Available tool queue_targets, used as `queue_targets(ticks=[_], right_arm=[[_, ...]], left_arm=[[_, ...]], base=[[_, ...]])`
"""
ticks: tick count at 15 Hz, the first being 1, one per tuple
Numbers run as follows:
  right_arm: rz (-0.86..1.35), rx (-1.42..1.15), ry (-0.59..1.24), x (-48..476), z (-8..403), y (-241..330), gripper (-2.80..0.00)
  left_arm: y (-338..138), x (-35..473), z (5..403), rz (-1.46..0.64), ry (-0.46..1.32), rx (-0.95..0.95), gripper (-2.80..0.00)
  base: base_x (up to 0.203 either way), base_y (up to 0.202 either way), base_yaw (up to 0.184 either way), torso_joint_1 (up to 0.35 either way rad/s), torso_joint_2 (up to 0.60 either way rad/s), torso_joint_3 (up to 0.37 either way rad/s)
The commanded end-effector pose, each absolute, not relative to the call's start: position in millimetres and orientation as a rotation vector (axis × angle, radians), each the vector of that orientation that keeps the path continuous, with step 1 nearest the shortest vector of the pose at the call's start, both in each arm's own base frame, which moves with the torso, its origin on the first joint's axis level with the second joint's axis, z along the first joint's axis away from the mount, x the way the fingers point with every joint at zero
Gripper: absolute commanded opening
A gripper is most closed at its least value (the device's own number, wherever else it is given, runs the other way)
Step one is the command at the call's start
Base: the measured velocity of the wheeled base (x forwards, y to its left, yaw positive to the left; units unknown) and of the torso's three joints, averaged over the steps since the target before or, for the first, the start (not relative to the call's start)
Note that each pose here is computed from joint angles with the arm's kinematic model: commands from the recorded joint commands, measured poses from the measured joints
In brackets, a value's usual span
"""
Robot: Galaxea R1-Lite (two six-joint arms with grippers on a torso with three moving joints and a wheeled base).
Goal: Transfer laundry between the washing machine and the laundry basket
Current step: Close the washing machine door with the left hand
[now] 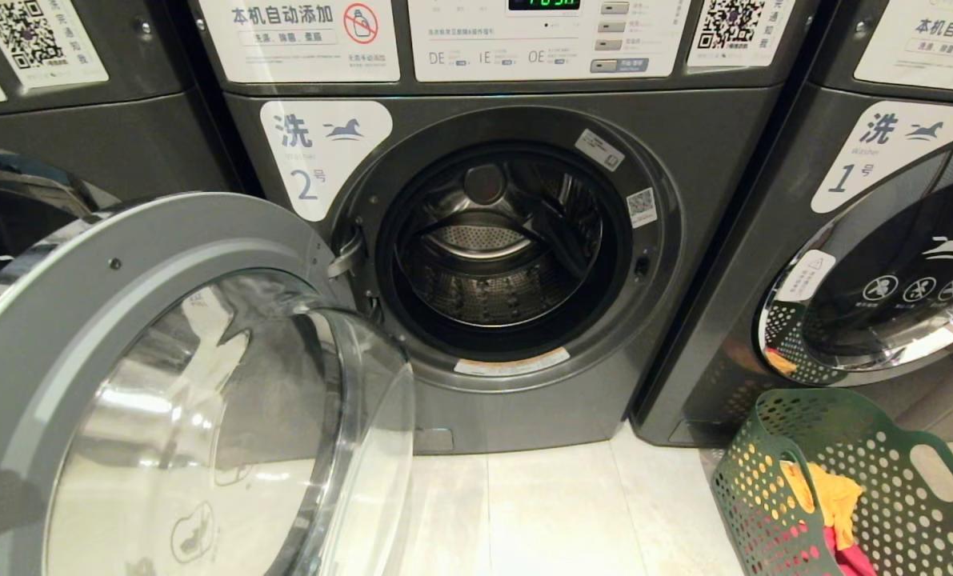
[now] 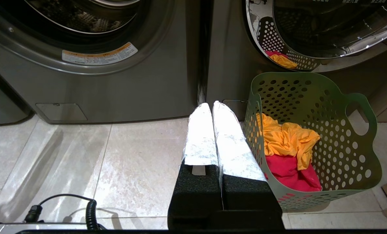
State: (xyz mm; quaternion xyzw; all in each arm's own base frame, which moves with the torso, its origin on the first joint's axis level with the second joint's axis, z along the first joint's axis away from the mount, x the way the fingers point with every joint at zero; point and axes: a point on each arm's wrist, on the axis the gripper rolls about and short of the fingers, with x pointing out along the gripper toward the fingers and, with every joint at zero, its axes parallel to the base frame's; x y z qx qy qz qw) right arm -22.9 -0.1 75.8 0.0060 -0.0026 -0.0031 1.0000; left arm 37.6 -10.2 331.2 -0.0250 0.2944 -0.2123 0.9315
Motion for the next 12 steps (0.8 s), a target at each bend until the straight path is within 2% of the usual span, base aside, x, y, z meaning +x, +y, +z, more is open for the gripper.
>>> queue_targets(ticks=[1, 3, 6, 8, 10, 12], right_arm=[[-0.005, 0.012, -0.005, -22.8, 76.0, -0.2, -2.80], [-0.006, 0.012, -0.005, -22.8, 76.0, -0.1, -2.80], [-0.005, 0.012, -0.005, -22.8, 76.0, -0.2, -2.80], [-0.006, 0.012, -0.005, -22.8, 76.0, -0.1, -2.80], [-0.005, 0.012, -0.005, -22.8, 76.0, -0.2, -2.80], [-0.008, 0.014, -0.005, -22.8, 76.0, -0.2, -2.80]], left_arm=[[-11.8, 40.3, 327.4, -0.476, 0.617, -0.016, -2.80], [-11.7, 58.0, 335.7, -0.415, 0.533, 0.022, -2.80], [-5.3, 117.4, 359.6, -0.052, 0.259, 0.016, -2.80], [10.9, 170.8, 363.7, 0.223, 0.144, -0.015, -2.80], [41.4, 188.9, 355.5, 0.433, 0.143, -0.005, -2.80], [59.4, 193.9, 325.8, 0.508, 0.294, 0.008, -2.80]], base=[[0.000, 0.000, 0.000, 0.000, 0.00, 0.000], [0.000, 0.000, 0.000, 0.000, 0.00, 0.000], [0.000, 0.000, 0.000, 0.000, 0.00, 0.000], [0.000, 0.000, 0.000, 0.000, 0.00, 0.000], [0.000, 0.000, 0.000, 0.000, 0.00, 0.000], [0.000, 0.000, 0.000, 0.000, 0.00, 0.000]])
